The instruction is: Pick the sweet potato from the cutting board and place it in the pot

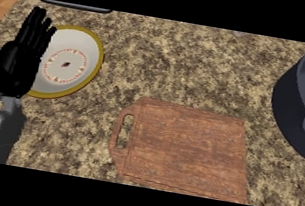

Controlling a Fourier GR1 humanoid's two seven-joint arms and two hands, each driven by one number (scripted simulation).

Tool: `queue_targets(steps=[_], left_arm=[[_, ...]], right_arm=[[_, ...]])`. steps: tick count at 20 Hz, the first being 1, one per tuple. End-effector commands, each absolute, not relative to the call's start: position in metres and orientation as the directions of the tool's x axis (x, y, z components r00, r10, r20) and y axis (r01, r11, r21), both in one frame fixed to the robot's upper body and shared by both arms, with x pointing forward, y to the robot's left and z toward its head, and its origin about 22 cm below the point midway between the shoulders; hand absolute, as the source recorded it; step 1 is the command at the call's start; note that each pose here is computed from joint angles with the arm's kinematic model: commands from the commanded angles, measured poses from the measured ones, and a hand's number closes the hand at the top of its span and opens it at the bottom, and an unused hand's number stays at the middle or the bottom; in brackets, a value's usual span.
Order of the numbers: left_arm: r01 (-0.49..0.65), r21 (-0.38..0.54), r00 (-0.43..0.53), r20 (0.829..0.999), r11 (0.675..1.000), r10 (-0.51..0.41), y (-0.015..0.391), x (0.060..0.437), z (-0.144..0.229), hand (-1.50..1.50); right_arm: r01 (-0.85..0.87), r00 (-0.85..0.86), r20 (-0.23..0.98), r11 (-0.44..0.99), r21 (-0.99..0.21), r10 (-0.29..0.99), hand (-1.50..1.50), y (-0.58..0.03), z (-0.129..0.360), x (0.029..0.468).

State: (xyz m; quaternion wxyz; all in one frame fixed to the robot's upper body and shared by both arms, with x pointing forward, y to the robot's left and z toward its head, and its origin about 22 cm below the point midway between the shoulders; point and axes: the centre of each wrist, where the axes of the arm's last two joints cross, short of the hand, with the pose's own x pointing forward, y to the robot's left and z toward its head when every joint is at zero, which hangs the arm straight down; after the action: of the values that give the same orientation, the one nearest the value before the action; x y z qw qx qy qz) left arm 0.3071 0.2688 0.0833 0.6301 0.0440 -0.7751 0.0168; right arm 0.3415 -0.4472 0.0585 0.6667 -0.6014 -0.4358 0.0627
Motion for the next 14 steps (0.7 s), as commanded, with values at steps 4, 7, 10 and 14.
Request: queue_targets(steps=[4,7,10,14], left_arm=[[-0.092,0.030,-0.194,0.980,0.995,-0.047,0.253,0.308,0.086,0.00],[-0.117,0.035,-0.191,0.980,0.993,-0.057,0.265,0.310,0.076,0.00],[-0.110,0.029,-0.183,0.982,0.993,-0.049,0.255,0.302,0.081,0.00],[-0.095,0.017,-0.181,0.983,0.995,-0.034,0.254,0.303,0.073,0.00]], right_arm=[[0.636,0.402,0.691,0.359,-0.683,0.601,-1.50,-0.449,0.078,0.352],[0.721,0.351,0.784,0.387,-0.575,0.512,-1.50,-0.437,0.086,0.359],[0.794,0.304,0.853,0.382,-0.473,0.424,-1.50,-0.452,0.081,0.348],[0.841,0.211,0.893,0.392,-0.374,0.397,-1.50,-0.469,0.086,0.330]])
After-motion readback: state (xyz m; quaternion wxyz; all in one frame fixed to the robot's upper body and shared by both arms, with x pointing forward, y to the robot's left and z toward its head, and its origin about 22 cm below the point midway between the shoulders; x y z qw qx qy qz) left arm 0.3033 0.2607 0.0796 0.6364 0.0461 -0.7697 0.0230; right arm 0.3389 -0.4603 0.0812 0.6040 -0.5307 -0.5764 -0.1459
